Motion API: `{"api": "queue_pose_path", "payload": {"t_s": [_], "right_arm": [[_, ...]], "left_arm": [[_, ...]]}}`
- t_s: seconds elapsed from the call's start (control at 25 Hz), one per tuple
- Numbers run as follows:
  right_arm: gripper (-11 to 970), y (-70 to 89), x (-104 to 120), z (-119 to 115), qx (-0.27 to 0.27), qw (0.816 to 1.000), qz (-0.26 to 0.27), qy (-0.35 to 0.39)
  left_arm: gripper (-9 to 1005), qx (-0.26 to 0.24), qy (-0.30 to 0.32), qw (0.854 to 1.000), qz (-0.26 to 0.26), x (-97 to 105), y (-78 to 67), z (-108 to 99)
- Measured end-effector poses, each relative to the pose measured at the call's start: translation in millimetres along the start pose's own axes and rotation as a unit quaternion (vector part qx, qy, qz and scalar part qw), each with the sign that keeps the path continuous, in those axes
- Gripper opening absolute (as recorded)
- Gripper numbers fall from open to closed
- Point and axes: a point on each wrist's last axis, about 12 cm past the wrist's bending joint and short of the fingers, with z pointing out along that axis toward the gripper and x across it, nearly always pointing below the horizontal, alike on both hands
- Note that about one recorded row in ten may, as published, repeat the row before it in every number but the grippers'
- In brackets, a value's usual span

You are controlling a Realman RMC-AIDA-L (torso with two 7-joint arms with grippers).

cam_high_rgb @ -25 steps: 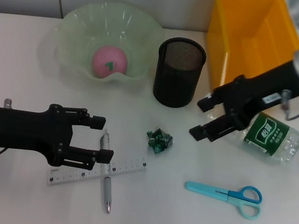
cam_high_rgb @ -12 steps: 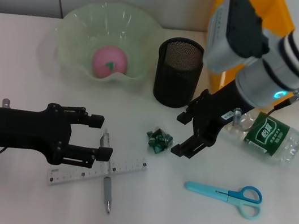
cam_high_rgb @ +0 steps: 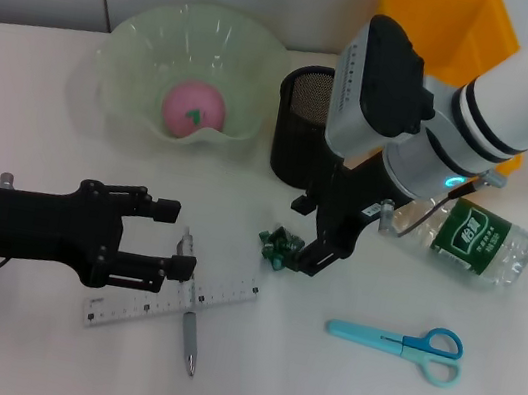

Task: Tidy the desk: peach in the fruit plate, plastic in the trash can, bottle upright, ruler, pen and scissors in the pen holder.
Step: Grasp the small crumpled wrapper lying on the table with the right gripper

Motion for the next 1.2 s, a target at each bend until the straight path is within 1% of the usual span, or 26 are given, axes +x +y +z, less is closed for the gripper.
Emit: {"api": "queue_pose_path", "payload": {"t_s": [0.44,0.64,1.16,1.2], "right_arm": [[775,1.0,-0.3,16.2,-0.002,1.0,-0.008,-0.018],[775,1.1,1.3,23.1,-0.002,1.0,-0.008,-0.012],[775,0.9,2.3,28.2,0.003,1.0,-0.003,-0.02],[749,1.1,2.7,28.5,0.003,1.0,-0.002,-0.021]], "left_arm": [[799,-0.002,0.004,1.0,-0.012,3.9,2.1,-2.7],[799,-0.003,0.005,1.0,-0.012,4.0,2.4,-2.7],[800,-0.003,0.005,1.0,-0.012,4.0,2.5,-2.6],[800,-0.003,0.005,1.0,-0.012,4.0,2.5,-2.6]]}}
